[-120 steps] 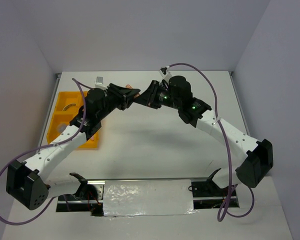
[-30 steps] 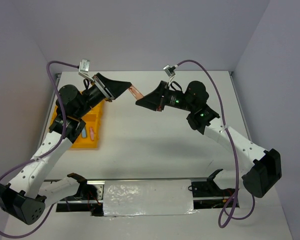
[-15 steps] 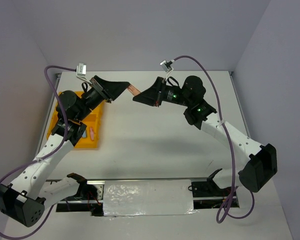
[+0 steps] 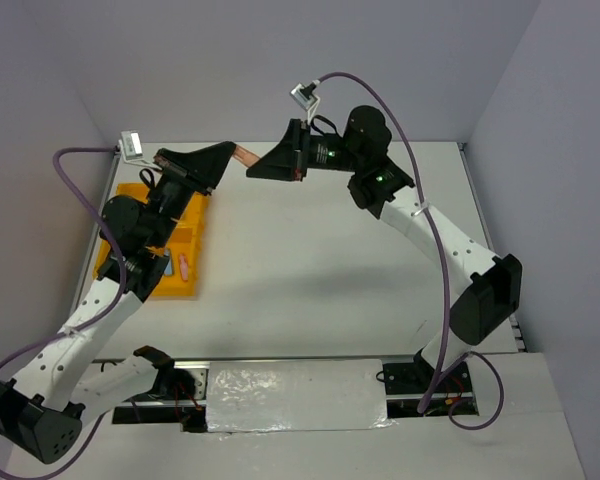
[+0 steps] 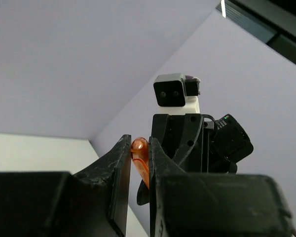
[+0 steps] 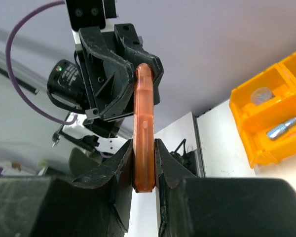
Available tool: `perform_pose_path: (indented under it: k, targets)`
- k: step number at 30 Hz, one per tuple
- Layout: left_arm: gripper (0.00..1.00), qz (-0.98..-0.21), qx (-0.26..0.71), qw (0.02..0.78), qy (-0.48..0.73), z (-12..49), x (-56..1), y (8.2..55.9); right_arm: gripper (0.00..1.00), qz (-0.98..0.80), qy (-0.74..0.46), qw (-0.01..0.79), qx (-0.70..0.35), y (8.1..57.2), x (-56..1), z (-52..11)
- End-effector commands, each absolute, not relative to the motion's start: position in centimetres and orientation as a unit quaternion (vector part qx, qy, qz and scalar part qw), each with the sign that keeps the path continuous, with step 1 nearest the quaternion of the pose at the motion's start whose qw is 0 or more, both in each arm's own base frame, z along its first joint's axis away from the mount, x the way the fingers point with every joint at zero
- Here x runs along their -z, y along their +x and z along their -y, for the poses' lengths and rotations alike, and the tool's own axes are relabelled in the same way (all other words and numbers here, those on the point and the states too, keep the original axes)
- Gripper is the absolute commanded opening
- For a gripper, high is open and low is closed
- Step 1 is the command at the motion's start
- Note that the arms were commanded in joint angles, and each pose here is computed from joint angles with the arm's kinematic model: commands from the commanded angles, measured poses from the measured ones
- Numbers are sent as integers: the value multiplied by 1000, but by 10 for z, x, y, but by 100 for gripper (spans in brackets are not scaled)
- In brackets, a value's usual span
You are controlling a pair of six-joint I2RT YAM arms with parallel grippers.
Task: Sort the stationery into containers
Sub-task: Close the pen cap on the pen, then place the pen in the storage box.
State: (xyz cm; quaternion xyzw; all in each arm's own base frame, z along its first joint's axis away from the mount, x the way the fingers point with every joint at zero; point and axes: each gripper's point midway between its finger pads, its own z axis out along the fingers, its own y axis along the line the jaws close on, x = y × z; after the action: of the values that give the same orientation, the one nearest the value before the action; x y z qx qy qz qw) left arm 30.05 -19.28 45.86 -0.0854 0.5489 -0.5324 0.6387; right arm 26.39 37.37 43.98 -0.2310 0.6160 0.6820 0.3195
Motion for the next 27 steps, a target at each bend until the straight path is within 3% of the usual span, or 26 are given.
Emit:
perform_pose_path:
  k: [1,8,13,14,16,23,25,27]
  targets:
    - [0,-672,575,460,78,277,-357,236,0,-540,-223,432,-686,284,-519,-380]
    - [0,-711,532,457,53,274,-331,234,0,-541,-237,415,-692,282,-517,-393]
    - [0,-717,476,509,22,252,-360,255,0,-554,-245,390,-693,260,-478,-383]
    - [10,-723,471,505,25,253,-360,256,0,-561,-245,380,-694,257,-465,-383]
    - [19,-716,476,510,30,256,-373,261,0,-556,-254,375,-697,244,-464,-376]
    - [36,-676,533,507,30,270,-398,267,0,-564,-259,357,-698,222,-445,-364]
    - [50,-669,548,502,26,271,-400,268,0,-552,-262,362,-704,217,-449,-360]
    - [55,-668,555,496,21,269,-398,268,0,-550,-258,359,-708,214,-447,-358]
